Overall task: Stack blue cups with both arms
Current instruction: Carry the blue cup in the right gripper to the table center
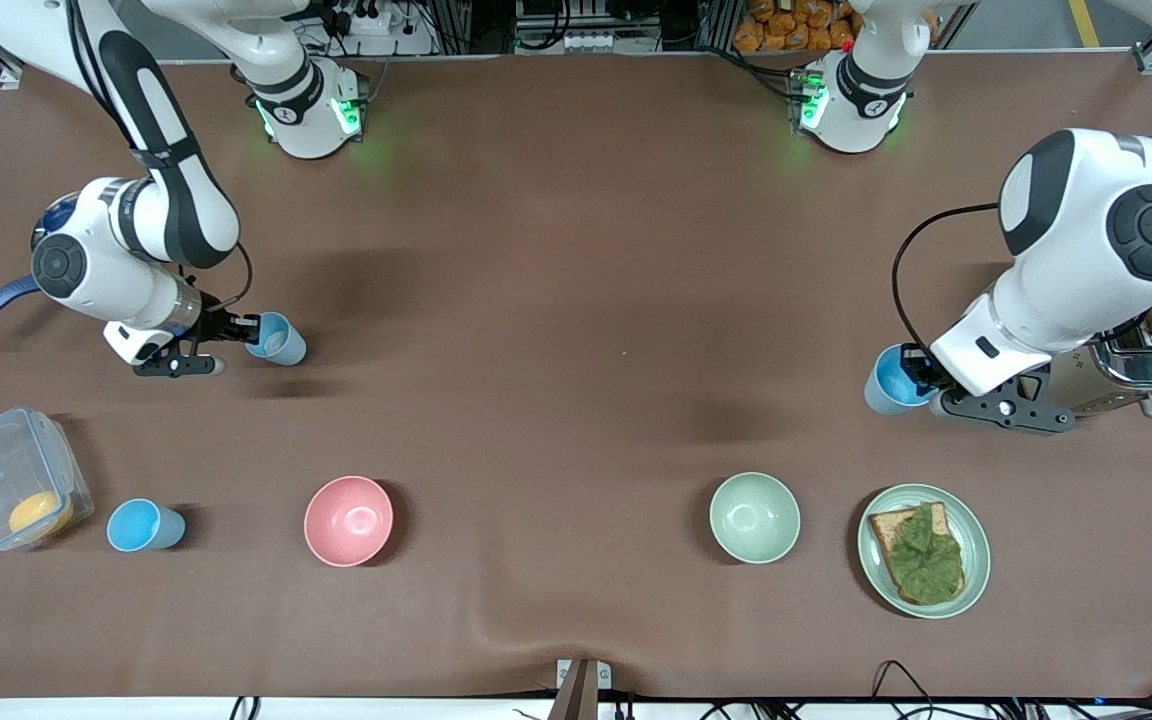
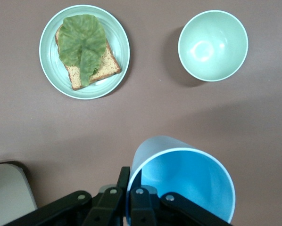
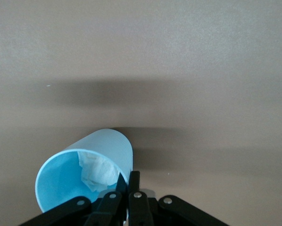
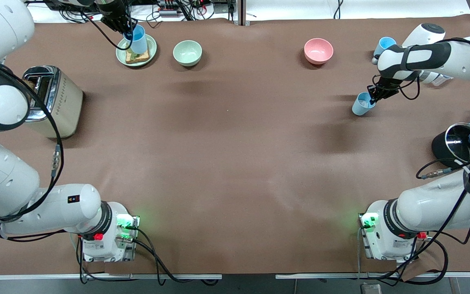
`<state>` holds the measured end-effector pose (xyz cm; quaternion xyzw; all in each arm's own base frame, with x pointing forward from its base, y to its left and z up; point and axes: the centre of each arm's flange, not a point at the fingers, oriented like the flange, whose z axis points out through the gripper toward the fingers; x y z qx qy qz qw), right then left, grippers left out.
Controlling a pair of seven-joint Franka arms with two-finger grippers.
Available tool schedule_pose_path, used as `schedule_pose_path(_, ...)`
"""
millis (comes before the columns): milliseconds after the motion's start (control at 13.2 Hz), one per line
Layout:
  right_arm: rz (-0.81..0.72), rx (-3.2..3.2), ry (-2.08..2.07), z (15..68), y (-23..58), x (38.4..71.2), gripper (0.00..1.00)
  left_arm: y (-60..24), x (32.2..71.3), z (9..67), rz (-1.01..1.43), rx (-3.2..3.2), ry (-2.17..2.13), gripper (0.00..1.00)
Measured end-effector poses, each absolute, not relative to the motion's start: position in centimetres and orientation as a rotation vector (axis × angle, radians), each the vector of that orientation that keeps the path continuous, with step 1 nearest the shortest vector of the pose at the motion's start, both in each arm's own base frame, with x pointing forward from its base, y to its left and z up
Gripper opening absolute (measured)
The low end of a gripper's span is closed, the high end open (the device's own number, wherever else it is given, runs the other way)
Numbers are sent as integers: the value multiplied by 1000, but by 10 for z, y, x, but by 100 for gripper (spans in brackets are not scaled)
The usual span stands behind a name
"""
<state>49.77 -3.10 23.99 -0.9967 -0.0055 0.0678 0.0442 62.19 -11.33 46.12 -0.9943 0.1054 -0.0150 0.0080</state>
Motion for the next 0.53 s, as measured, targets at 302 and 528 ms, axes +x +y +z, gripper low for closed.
schedule_pose_path(302,243,-3006,-53,277,-13,527,2,-122,622,466,-34,-3109,349,3)
schedule_pose_path(528,210,-2970,-110,301,24,544,2,-123,621,468,-29,-3109,351,3)
